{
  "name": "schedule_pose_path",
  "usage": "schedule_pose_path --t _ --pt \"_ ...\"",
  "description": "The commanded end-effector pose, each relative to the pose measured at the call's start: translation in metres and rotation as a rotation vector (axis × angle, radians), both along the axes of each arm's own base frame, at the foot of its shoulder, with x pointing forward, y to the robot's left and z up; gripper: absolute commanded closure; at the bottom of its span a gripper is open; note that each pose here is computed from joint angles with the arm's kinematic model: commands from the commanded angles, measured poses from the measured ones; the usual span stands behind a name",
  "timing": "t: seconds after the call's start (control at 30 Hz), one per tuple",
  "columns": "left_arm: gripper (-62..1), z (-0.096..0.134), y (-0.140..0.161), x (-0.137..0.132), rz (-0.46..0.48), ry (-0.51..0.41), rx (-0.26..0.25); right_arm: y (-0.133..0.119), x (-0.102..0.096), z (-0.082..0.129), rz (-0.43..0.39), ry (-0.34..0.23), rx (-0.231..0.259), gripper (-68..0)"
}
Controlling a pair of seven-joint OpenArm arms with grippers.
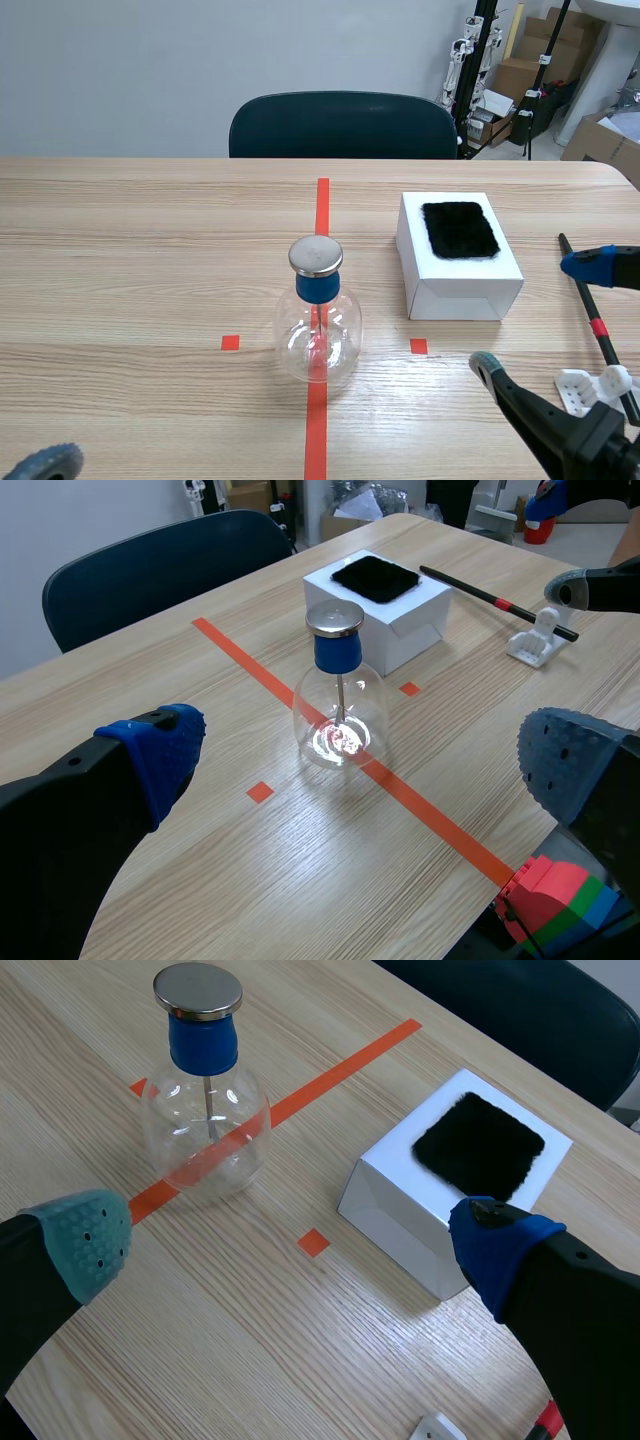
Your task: Do the electroscope experiment. pick up the black charging rod
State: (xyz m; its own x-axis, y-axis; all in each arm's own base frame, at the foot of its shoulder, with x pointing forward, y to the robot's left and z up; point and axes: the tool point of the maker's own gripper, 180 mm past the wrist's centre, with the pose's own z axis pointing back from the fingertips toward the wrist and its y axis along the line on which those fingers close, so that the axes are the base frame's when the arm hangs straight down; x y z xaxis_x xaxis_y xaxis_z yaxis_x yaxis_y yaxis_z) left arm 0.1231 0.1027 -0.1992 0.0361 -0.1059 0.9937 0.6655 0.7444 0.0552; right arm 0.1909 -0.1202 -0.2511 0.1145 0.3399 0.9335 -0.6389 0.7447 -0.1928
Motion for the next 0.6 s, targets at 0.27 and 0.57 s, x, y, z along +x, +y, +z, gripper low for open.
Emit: schedule_pose_path --t 0.27,0.57 --pt "-62.3 0.0056 -0.0017 0.0008 0.003 -0.013 -0.028 0.0008 0.0027 0.007 0.009 -0.022 0.0 -67.9" --pt "-62.3 0.0058 -0.0017 0.0012 0.003 -0.015 -0.028 -0.0009 0.0027 0.0041 0.004 -0.01 -0.013 -67.9"
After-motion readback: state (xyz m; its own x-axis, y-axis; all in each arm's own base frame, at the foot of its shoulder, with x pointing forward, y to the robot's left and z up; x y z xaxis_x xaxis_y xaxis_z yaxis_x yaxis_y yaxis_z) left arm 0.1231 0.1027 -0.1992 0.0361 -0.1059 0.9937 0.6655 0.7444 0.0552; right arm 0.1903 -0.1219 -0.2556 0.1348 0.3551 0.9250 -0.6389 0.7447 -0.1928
